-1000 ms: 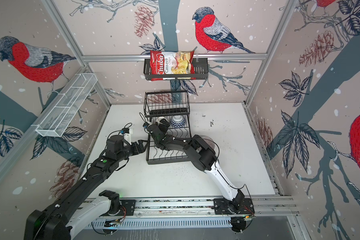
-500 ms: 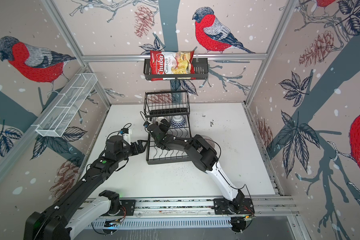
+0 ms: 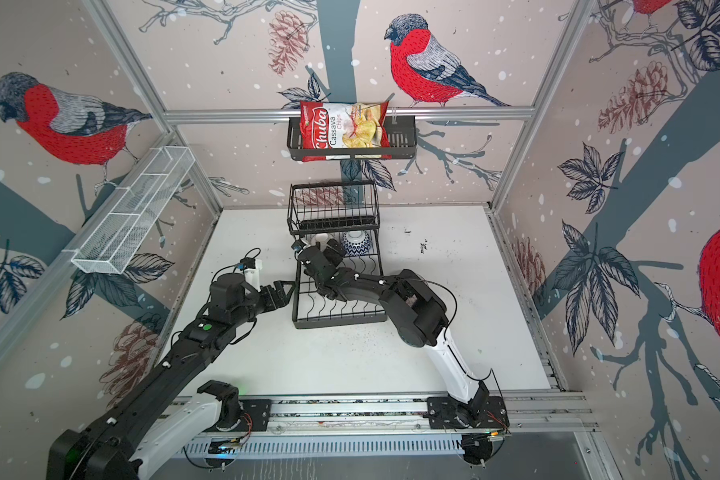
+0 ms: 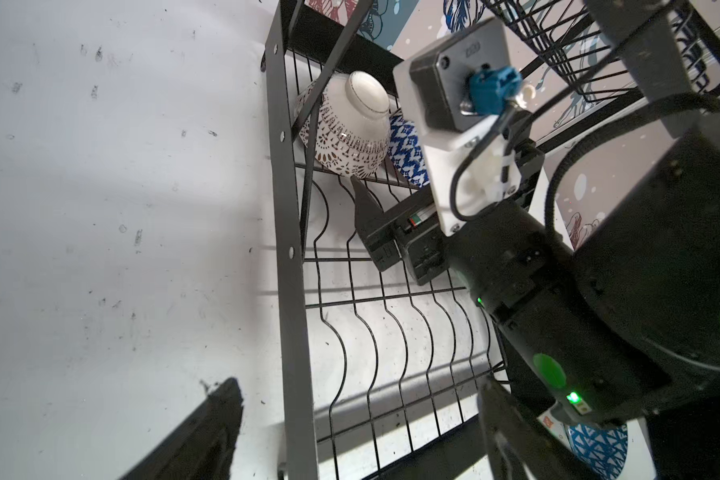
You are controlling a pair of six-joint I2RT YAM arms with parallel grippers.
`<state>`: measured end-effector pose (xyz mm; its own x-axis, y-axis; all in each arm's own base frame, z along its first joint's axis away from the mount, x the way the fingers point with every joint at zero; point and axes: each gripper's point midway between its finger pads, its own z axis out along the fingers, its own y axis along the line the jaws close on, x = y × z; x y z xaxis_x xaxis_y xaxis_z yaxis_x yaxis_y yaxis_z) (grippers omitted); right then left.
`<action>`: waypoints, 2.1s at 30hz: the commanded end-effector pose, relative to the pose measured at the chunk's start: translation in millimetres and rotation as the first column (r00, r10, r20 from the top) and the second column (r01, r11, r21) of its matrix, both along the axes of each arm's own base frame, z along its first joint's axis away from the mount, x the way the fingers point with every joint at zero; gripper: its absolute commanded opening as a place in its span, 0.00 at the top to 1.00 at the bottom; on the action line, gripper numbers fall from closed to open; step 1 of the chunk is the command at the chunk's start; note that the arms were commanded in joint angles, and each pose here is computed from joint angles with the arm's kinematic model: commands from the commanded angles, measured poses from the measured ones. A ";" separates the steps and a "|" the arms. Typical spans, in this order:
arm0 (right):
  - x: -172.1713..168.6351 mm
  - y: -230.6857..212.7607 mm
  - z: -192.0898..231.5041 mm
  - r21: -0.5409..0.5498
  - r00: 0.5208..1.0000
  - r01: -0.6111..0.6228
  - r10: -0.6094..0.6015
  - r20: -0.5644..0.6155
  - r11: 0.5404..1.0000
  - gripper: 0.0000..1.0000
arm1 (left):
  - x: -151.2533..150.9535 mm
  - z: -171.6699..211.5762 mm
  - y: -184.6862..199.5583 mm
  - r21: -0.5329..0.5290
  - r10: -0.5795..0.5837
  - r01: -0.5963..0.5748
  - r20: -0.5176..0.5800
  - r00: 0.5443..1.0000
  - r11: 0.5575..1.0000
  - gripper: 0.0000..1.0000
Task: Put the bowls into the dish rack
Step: 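Open the right gripper to release the bowl upside down in the rack, then withdraw the right gripper from the rack toward the blue-and-orange bowl, then move the left gripper to the pink-striped bowl rim while the right moves aside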
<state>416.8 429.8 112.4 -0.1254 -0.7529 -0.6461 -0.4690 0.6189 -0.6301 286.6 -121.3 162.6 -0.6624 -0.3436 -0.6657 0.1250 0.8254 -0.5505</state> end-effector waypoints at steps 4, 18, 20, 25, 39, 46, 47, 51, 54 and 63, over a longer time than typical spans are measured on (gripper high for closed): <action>-14.6 -3.3 11.3 0.130 0.997 0.023 -0.014 -0.074 0.991 0.00 | 3.5 5.5 0.5 -0.012 0.010 -0.010 0.034 0.999 1.000 0.12; -53.1 -19.5 14.0 0.284 0.958 0.114 -0.029 -0.287 0.952 0.01 | 6.8 6.1 -7.3 -0.030 -0.025 0.026 0.034 0.999 0.999 0.11; -57.7 -24.1 11.6 0.295 0.948 0.133 -0.035 -0.316 0.946 0.01 | 7.5 6.0 -8.0 -0.030 -0.028 0.029 0.030 0.999 0.999 0.04; -76.6 -32.4 7.9 0.315 0.926 0.152 -0.024 -0.376 0.937 0.02 | 8.7 3.2 -10.0 -0.029 -0.037 0.038 0.017 0.999 0.999 0.04; -94.5 -73.0 57.1 0.426 0.925 0.244 -0.077 -0.372 0.871 0.02 | 9.8 7.9 -18.4 -0.016 -0.064 0.065 0.007 0.998 0.998 0.05; -96.4 -107.4 78.1 0.442 0.920 0.327 -0.174 -0.352 0.835 0.01 | 9.3 12.0 -40.0 0.028 -0.104 0.104 0.002 0.995 0.994 0.06; -95.8 -113.3 81.0 0.447 0.919 0.339 -0.189 -0.346 0.828 0.01 | 9.9 13.0 -44.4 0.029 -0.114 0.114 0.001 0.993 0.993 0.06; -94.2 -135.9 88.6 0.470 0.911 0.380 -0.237 -0.336 0.796 0.01 | 12.3 17.3 -59.8 0.037 -0.146 0.146 0.002 0.989 0.989 0.07; -93.1 -154.2 90.1 0.483 0.899 0.417 -0.272 -0.343 0.770 0.00 | 12.0 19.7 -74.0 0.052 -0.173 0.173 0.003 0.985 0.984 0.07; -86.5 -226.1 86.2 0.504 0.828 0.560 -0.426 -0.364 0.658 0.00 | 16.2 21.1 -133.2 0.101 -0.298 0.298 -0.013 0.954 0.949 0.10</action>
<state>330.3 222.6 197.9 -0.5419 -0.0877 -0.8358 -0.1316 0.9911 -0.0186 296.8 -243.5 178.1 -0.7432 -0.0924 -0.6627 0.3411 0.7997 -0.4941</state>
